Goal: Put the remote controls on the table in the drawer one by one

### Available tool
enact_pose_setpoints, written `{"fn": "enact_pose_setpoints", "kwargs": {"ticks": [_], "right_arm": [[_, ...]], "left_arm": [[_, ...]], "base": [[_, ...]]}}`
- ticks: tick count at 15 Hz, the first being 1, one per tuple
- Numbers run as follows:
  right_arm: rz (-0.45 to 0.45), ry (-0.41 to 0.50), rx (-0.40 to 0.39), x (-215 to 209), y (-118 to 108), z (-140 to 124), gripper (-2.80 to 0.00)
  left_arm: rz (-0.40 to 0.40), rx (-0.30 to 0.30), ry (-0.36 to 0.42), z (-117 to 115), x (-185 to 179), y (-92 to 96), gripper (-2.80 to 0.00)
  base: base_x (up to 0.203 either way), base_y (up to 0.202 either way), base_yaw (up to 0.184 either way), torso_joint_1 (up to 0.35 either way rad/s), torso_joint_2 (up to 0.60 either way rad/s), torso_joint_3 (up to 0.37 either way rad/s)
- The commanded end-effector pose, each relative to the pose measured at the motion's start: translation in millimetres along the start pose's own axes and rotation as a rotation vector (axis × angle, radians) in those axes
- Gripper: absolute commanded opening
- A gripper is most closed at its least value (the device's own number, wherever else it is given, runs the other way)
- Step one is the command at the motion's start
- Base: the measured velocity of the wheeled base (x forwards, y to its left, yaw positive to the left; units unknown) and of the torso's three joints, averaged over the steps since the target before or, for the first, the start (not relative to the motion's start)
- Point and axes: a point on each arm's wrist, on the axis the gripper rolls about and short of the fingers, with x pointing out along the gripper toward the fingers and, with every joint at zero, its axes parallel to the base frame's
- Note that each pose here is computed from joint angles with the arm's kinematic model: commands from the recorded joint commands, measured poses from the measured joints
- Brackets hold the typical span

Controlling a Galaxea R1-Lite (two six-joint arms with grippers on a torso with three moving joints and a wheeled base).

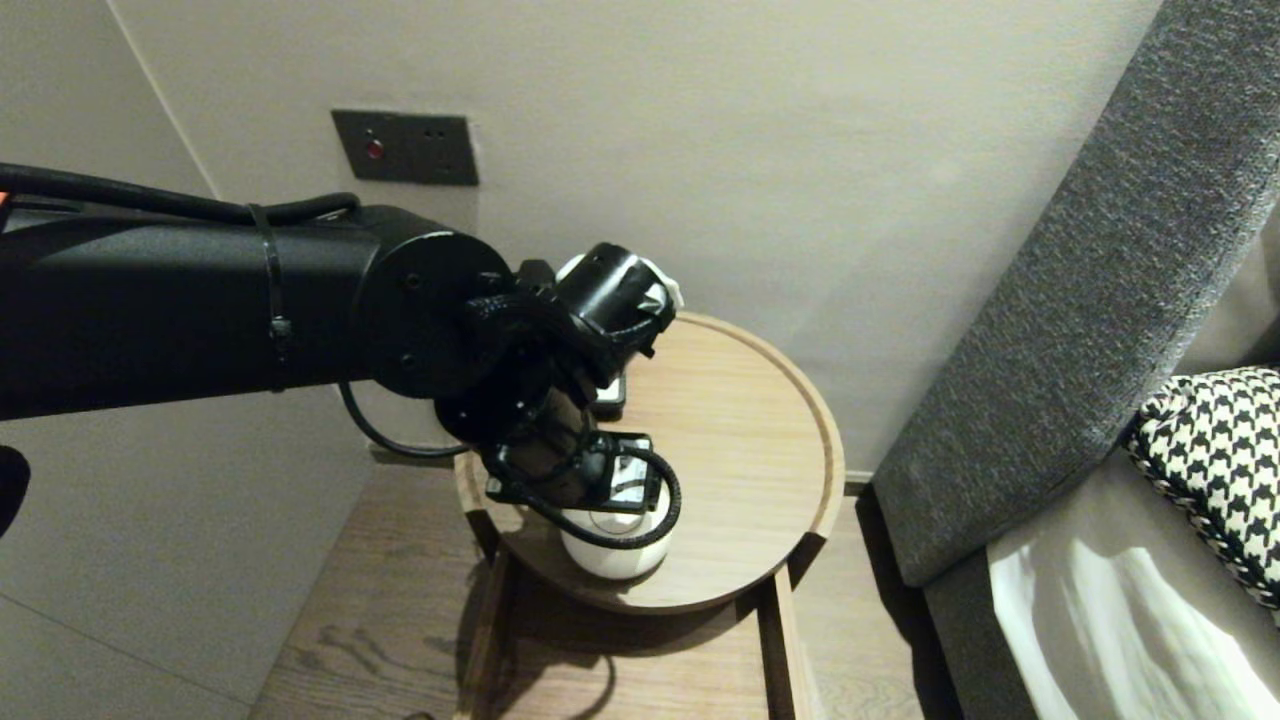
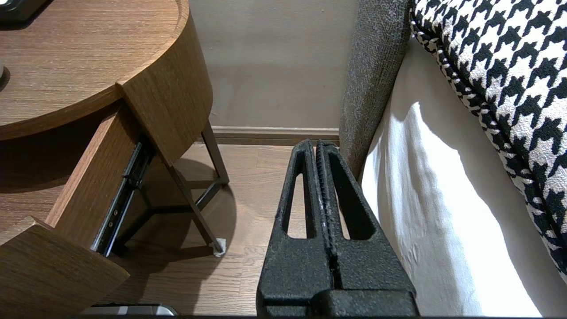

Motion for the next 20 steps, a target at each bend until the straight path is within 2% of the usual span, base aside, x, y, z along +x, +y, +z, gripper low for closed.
{"fn": "enact_pose_setpoints", "kwargs": {"ticks": [1, 2, 5, 20], "right_arm": [[-0.001, 0.040, 0.000, 2.1, -0.3, -11.3, -2.80], [-0.001, 0.040, 0.000, 2.1, -0.3, -11.3, -2.80], [-0.001, 0.040, 0.000, 2.1, -0.3, -11.3, -2.80], [-0.001, 0.040, 0.000, 2.1, -0.3, -11.3, -2.80]], "left_arm": [[0.034, 0.003, 0.007, -1.1, 10.7, -1.5, 0.00], [0.055, 0.007, 0.001, -0.6, 16.8, -2.9, 0.00], [0.056, 0.013, -0.006, 3.9, 18.0, -5.9, 0.00], [0.067, 0.022, 0.027, -2.9, 34.1, -13.0, 0.00]], "base": [[0.000, 0.000, 0.000, 0.000, 0.00, 0.000], [0.000, 0.000, 0.000, 0.000, 0.00, 0.000], [0.000, 0.000, 0.000, 0.000, 0.00, 0.000], [0.000, 0.000, 0.000, 0.000, 0.00, 0.000]]}}
